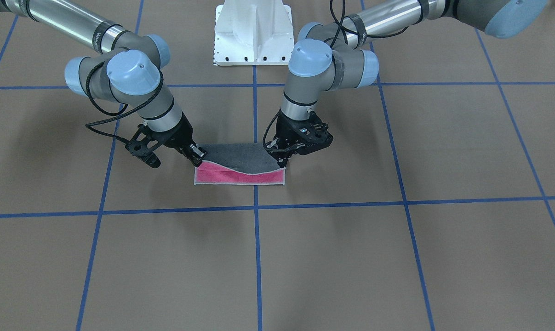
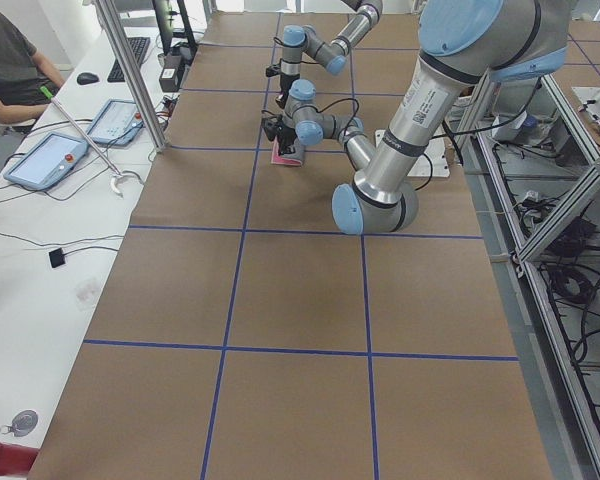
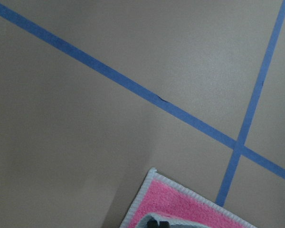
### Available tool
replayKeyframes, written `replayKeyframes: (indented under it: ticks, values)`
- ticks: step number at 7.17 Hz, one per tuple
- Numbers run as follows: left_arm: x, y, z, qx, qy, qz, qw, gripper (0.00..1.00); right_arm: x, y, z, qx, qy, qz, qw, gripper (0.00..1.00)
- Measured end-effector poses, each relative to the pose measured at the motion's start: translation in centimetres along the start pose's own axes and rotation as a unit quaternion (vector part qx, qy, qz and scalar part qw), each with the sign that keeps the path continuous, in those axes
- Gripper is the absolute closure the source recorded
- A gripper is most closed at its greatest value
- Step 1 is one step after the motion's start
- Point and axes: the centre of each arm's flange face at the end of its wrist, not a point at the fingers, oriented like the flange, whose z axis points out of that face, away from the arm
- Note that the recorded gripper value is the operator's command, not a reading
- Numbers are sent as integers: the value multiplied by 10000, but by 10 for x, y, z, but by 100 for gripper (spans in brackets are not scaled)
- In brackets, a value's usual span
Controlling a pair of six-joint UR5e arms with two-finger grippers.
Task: Fold towel twice with both arms
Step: 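Release the folded edge and raise both grippers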
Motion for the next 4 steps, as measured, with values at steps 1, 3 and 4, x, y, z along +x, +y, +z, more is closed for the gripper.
replayKeyframes:
  ticks: [1,3,4]
  values:
    - [0,-1,1,0,40,2,10000,80,-3,-1,2,10,14,7,10000,62]
    - [0,-7,2,22,93,-12,10000,0,-6,-6,3,35,18,31,10000,1]
    - [1,-11,0,43,114,-28,9999,0,-8,-7,1,39,-6,41,10000,0]
